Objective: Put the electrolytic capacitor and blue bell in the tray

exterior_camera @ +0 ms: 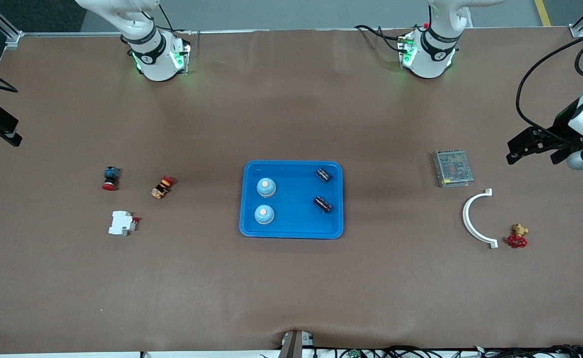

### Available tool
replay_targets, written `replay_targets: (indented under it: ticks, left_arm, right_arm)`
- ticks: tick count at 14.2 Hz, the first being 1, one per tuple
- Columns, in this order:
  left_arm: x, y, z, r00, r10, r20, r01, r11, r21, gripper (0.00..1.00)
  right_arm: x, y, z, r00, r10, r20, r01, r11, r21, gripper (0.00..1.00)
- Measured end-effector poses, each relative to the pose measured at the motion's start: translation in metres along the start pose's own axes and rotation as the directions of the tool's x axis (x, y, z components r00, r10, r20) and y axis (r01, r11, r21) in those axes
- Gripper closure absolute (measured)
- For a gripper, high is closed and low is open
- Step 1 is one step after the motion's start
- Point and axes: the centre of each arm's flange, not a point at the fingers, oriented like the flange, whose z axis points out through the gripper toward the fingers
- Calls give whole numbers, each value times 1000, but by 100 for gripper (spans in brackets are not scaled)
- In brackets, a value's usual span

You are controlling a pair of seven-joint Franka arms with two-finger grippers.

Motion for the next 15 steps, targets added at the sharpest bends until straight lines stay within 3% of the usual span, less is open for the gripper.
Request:
replay_targets:
  ticks: [3, 15]
  left_arm:
    - [1, 0, 4, 1000, 0, 7, 0, 1000, 0, 0]
    - [2, -1, 4, 1000, -2, 6, 2, 1000, 0, 0]
  right_arm:
    - [4, -1, -3, 999, 1, -37, 0, 1000, 7, 0]
    - [8, 11, 4, 999, 20, -39, -20, 1000, 3, 0]
